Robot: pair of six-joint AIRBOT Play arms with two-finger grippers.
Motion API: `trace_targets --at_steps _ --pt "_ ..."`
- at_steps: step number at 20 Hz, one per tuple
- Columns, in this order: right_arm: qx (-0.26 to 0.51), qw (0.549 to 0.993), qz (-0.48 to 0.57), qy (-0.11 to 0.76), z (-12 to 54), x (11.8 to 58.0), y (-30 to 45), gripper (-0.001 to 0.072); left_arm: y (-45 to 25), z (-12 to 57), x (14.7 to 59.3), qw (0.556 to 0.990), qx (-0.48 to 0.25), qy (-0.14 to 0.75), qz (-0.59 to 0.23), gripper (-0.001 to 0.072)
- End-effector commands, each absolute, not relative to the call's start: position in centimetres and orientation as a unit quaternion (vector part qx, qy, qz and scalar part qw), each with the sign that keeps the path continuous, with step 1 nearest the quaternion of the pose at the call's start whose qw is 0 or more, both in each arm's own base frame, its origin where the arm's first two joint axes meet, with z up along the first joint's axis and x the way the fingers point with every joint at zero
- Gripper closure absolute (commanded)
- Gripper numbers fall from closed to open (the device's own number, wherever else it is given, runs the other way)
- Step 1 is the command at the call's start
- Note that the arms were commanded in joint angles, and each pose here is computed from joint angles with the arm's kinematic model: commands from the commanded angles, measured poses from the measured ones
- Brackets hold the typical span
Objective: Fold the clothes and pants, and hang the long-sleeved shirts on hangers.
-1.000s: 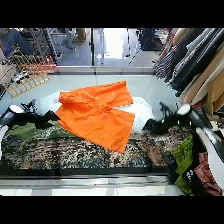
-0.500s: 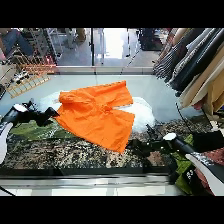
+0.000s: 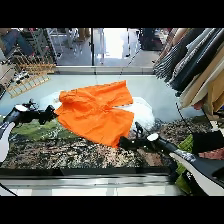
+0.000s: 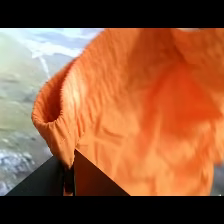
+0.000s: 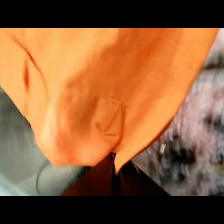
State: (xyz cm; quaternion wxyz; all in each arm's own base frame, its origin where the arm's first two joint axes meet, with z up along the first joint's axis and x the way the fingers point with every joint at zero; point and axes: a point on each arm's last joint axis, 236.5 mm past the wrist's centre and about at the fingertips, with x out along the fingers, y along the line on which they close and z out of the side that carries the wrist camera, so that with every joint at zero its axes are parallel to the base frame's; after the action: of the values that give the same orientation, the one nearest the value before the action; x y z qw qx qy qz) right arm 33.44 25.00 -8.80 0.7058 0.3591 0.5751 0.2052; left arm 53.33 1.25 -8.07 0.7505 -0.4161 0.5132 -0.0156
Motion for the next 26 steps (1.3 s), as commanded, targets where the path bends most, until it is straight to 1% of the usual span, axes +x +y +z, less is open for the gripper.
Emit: trace_targets --at_steps 1,3,4,5,6,7,8,9,11,13,14,15,16,17,18,19,20,22,24,26 --pt "0.284 0.767 0.251 0.518 -2.9 35.4 23.5 0.0703 -0.9 -2.9 51.1 0.765 -0.356 0.523 -0.117 0.0699" --pt "0.202 0.823 0.265 0.461 3.8 35.7 19.8 0.0703 -1.6 4.0 49.3 0.785 -0.319 0.504 -0.169 0.0699" --pt "0.156 0.857 0.258 0.418 8.6 35.5 17.2 0.0703 -2.1 8.5 48.0 0.796 -0.301 0.487 -0.195 0.0698" --pt "0.105 0.894 0.246 0.359 14.2 34.9 14.6 0.0703 -2.9 13.2 46.6 0.81 -0.278 0.465 -0.226 0.0698" --pt "0.07 0.925 0.232 0.291 20.1 33.7 12.5 0.0703 -4.2 18.7 44.7 0.825 -0.252 0.431 -0.264 0.0698" --pt "0.045 0.954 0.215 0.205 26.9 31.6 10.7 0.0703 -5.7 24.0 42.7 0.842 -0.227 0.39 -0.296 0.0697" --pt "0.027 0.971 0.201 0.125 32.9 28.9 9.6 0.0703 -7.3 29.8 40.2 0.862 -0.197 0.334 -0.327 0.0697" --pt "0.014 0.98 0.193 0.047 38.6 25.3 9.0 0.0703 -9.0 35.2 37.5 0.881 -0.157 0.269 -0.356 0.0698" --pt "-0.008 0.979 0.193 -0.069 46.7 18.5 8.9 0.0703 -12.0 44.8 30.9 0.909 -0.079 0.134 -0.386 0.0697" --pt "-0.027 0.969 0.189 -0.156 52.5 12.8 8.8 0.0702 -13.8 52.5 24.3 0.929 -0.012 -0.004 -0.369 0.0697" --pt "-0.037 0.963 0.185 -0.191 54.8 10.8 8.7 0.0703 -14.5 55.5 20.9 0.933 0.021 -0.072 -0.353 0.0698" --pt "-0.048 0.957 0.18 -0.224 56.9 9.1 8.6 0.0703 -14.6 57.6 18.4 0.935 0.045 -0.125 -0.328 0.0698" --pt "-0.054 0.954 0.169 -0.241 58.3 8.6 8.2 0.0703 -13.9 58.9 17.0 0.942 0.062 -0.157 -0.289 0.0698" --pt "-0.067 0.956 0.149 -0.242 59.0 9.3 7.5 0.0703 -12.9 59.2 16.6 0.95 0.07 -0.164 -0.255 0.0698" --pt "-0.079 0.964 0.124 -0.224 58.8 11.5 6.4 0.0703 -11.8 58.6 17.5 0.96 0.062 -0.146 -0.23 0.0698" --pt "-0.084 0.972 0.111 -0.188 57.7 14.7 5.8 0.0704 -10.7 56.8 19.7 0.969 0.044 -0.108 -0.22 0.0698" --pt "-0.088 0.981 0.113 -0.133 55.5 18.7 5.8 0.0704 -10.1 54.2 22.2 0.972 0.018 -0.057 -0.228 0.0698" --pt "-0.08 0.987 0.14 0.013 48.2 28.1 6.5 0.0703 -9.2 46.7 28.6 0.961 -0.055 0.069 -0.262 0.0698" --pt "-0.056 0.969 0.174 0.169 38.2 37.2 7.6 0.0703 -7.5 38.4 35.1 0.938 -0.14 0.174 -0.266 0.0697" --pt "-0.02 0.944 0.192 0.267 29.0 44.4 8.5 0.0702 -5.9 29.2 41.0 0.91 -0.211 0.259 -0.247 0.0697"
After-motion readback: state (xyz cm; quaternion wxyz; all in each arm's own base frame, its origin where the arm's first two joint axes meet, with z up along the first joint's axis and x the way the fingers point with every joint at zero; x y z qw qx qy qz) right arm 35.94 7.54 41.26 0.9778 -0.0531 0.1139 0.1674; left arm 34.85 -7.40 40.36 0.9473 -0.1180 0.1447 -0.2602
